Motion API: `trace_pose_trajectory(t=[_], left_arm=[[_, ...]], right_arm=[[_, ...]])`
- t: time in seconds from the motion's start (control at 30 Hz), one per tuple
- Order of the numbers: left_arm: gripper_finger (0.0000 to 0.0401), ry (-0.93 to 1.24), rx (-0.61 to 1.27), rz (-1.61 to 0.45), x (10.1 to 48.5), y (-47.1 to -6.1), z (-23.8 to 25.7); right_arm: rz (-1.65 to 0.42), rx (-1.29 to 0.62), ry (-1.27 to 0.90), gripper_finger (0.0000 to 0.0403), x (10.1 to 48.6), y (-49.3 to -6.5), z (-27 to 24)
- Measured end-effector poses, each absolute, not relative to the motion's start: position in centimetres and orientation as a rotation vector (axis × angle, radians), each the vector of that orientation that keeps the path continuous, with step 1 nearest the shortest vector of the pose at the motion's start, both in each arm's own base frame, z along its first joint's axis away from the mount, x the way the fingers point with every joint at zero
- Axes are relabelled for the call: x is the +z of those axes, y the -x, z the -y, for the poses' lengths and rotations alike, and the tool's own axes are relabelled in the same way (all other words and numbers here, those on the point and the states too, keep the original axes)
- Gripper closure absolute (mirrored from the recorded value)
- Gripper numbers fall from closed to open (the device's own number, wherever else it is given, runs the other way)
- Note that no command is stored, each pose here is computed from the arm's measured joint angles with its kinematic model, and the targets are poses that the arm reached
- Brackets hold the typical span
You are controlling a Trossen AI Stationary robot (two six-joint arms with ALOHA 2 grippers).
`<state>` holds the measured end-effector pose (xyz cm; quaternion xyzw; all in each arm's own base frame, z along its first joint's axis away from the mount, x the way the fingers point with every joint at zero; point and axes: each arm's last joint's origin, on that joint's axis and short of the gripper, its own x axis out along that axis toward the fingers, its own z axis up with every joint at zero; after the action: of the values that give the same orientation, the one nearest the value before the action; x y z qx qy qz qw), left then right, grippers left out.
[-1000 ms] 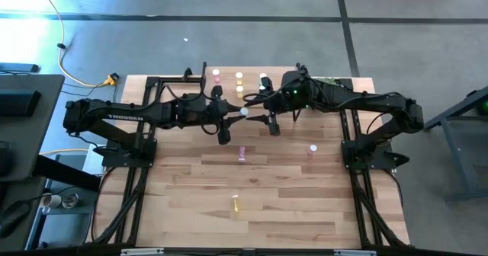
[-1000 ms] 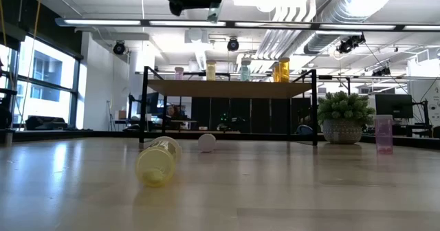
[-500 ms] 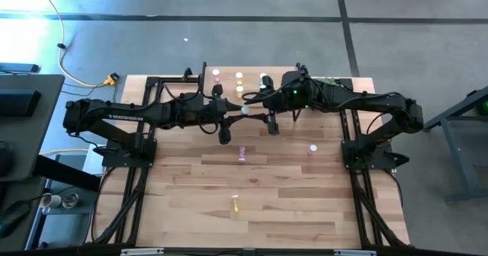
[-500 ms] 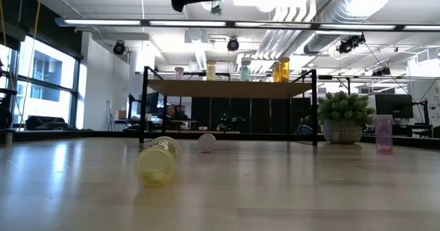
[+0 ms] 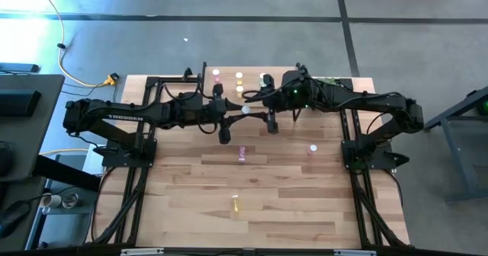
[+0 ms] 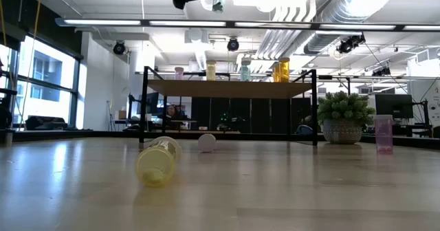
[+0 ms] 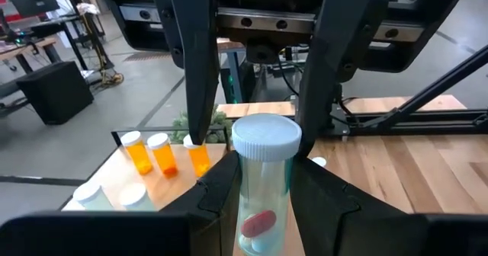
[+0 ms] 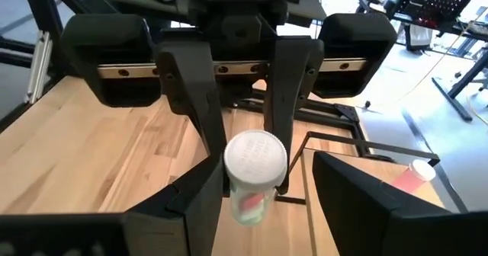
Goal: Pick and place medicine bottles onto shelf by color
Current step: Put the blue pill bottle aligned with the other blue pill bottles on the shelf
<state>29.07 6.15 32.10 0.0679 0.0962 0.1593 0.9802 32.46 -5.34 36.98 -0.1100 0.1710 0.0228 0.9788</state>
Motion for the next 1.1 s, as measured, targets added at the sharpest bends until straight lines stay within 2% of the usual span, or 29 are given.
trace_pose_trajectory(t=[0.2, 0.57, 1.1], left_arm=[[0.0309, -0.136, 0.322, -0.192, 32.11, -29.07, -6.18], [0.0309, -0.137, 0.325, -0.191, 32.13, -29.06, -6.20], [0.0309, -0.136, 0.325, -0.192, 32.12, -29.06, -6.20]], right_arm=[[-0.343, 0.044, 0.206, 0.0215, 37.00, -32.47, 5.33], [-0.341, 0.050, 0.205, 0.0283, 37.00, -32.47, 5.30], [-0.339, 0.065, 0.200, 0.0300, 37.00, -32.48, 5.21]])
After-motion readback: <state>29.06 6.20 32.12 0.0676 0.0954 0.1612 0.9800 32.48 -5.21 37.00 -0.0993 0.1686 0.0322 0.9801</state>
